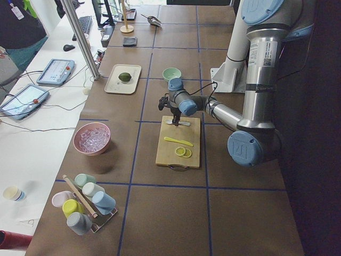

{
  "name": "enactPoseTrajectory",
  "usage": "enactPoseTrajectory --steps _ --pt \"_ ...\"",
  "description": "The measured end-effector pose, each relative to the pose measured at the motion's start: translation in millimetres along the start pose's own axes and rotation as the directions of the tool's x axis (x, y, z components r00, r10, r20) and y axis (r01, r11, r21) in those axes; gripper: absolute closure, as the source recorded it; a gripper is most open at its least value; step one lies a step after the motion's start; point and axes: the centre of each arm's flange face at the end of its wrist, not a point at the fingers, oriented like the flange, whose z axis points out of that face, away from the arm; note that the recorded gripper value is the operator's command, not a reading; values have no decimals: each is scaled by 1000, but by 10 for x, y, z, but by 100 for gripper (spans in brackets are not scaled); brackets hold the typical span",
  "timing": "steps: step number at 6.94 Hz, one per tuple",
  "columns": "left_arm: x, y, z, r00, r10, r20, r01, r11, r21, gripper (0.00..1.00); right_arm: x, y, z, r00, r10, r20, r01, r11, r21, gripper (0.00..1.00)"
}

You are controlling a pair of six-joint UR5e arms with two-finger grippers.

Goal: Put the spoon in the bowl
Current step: 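Lower the left gripper and grasp the white spoon's handle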

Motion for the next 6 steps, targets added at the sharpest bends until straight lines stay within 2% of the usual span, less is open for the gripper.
enactPoseTrajectory --steps 2,4,6 --pt "-8 4 3 1000 0 1 0 1000 0 100 -2 0 -3 1000 -1 -1 1 1000 0 0" --pt "25 5 -42 1000 5 -5 -5 1000 7 100 -7 -1 -9 1000 -3 -1 3 1000 2 0" --pt "398 -105 -334 999 27 -29 -26 999 26 100 -9 1 -10 1000 -3 0 3 1000 2 0"
